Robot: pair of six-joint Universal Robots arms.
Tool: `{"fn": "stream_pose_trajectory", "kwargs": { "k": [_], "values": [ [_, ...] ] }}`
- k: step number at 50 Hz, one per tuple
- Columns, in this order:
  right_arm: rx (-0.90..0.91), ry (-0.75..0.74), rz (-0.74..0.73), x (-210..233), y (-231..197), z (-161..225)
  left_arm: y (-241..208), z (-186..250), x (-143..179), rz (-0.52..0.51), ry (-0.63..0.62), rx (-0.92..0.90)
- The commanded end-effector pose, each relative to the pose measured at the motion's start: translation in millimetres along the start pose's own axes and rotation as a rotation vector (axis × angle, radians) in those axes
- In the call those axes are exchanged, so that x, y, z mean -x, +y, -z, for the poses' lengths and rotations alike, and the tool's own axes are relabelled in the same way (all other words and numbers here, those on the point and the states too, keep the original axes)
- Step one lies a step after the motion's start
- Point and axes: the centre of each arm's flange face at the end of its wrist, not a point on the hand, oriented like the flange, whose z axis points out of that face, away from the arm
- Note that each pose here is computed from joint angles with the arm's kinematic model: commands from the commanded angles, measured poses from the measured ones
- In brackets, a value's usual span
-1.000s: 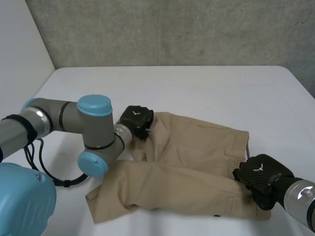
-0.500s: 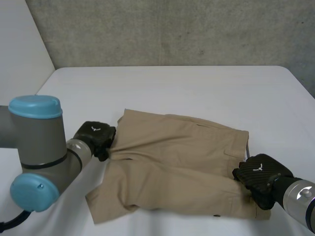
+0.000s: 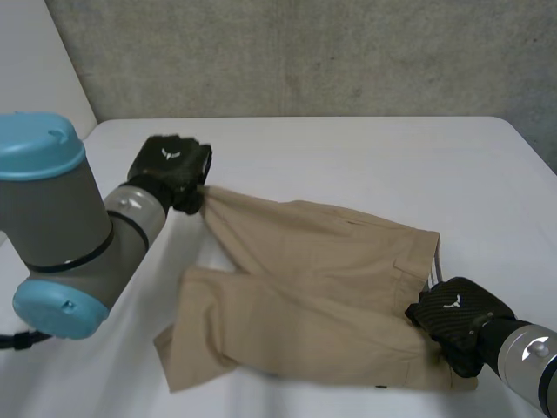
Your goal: Fold the shorts.
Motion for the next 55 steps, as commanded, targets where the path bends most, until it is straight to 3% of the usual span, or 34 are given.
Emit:
{"fn": "stream_pose_trajectory", "kwargs": {
  "k": [1,11,32,37,45,55],
  "values": [
    [-0.001,-0.001,-0.001,-0.1,0.1,0.0,-17.7,0.1,-0.8,-0.003,-0.002,-0.052],
    [0.004,-0.011,-0.001,2.9,1.6,0.0,6.4,-1.3,-8.1,-0.016,0.027,0.034],
    [0.011,-0.017,-0.002,4.2,3.1,-0.4,93.3,-45.1,-5.0,-0.045,0.021,0.244],
    [0.009,-0.017,-0.002,4.2,2.9,-0.6,90.1,-42.0,-2.3,-0.063,0.007,0.241],
    [0.011,-0.019,-0.002,4.7,3.4,-0.7,45.2,-24.4,35.0,-0.026,-0.132,0.146],
    [0.01,-0.018,-0.004,4.5,3.2,-0.5,71.9,-15.2,49.0,0.058,-0.152,0.242]
  ]
}}
